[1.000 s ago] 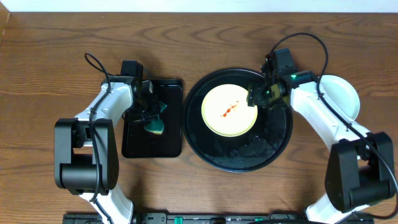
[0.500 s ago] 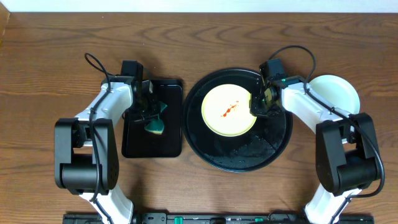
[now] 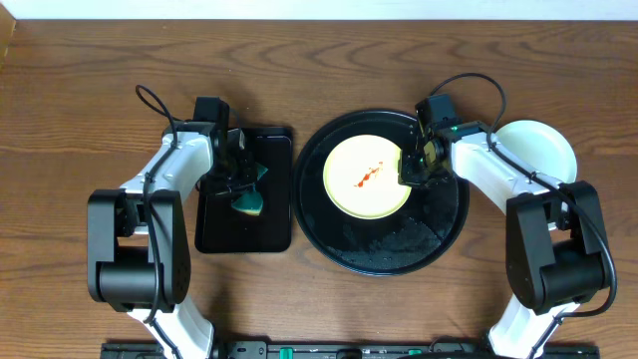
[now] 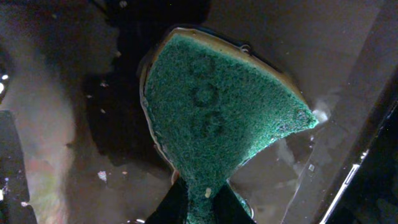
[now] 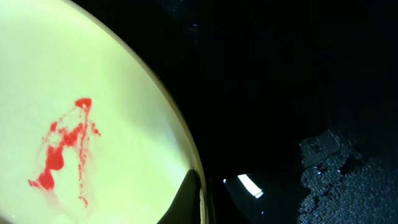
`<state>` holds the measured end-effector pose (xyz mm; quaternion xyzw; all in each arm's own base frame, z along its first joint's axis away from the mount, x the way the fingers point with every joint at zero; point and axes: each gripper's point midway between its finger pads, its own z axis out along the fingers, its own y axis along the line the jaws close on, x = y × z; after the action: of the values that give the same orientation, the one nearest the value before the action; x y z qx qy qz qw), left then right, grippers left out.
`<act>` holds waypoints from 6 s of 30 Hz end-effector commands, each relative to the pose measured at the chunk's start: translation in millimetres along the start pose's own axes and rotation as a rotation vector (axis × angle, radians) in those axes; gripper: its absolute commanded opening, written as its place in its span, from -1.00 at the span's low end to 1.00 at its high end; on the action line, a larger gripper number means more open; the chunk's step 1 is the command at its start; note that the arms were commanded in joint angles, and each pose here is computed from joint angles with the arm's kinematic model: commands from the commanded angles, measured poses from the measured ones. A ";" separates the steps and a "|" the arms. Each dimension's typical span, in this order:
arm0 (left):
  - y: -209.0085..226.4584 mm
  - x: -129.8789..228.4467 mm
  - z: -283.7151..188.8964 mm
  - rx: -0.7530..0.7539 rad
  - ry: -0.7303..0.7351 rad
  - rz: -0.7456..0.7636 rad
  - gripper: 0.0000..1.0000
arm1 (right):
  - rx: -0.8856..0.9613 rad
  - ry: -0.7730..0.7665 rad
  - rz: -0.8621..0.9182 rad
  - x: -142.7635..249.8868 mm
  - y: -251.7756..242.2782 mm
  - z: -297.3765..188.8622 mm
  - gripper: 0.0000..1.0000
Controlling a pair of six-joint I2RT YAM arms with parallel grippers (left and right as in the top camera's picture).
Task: Clean dirty plates on tray and stack at the side
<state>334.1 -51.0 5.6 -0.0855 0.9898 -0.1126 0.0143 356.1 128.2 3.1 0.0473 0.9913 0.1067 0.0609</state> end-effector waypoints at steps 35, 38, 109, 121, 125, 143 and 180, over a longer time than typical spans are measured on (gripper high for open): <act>9.6 8.0 17.6 -0.025 -0.023 0.009 -0.85 | 0.023 0.045 -0.003 11.4 -3.7 11.5 -0.98; -0.2 7.0 8.1 0.019 -0.026 0.012 -0.85 | 0.023 0.045 -0.003 11.5 -3.7 11.5 -0.98; -42.8 -11.2 -173.9 0.776 -0.431 0.242 -0.86 | 0.023 0.044 -0.003 11.3 -3.8 11.5 -0.98; -62.8 -2.1 -197.2 0.932 -0.499 0.399 -0.86 | 0.023 0.045 -0.003 11.4 -3.9 11.5 -0.98; -62.8 -2.0 -197.2 0.932 -0.500 0.401 -0.85 | 0.023 0.045 -0.003 11.4 -3.9 11.5 -0.98; -62.8 -2.0 -197.2 0.932 -0.500 0.401 -0.86 | 0.023 0.045 -0.003 11.5 -3.9 11.5 -0.98; -20.1 -19.4 -155.5 0.630 -0.383 0.063 -0.86 | 0.023 0.044 -0.003 11.2 -3.8 11.6 -0.98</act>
<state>341.2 -57.0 178.2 0.0249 0.8455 -0.4688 0.2545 355.9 128.2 3.2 0.0474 0.9913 0.1066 0.0605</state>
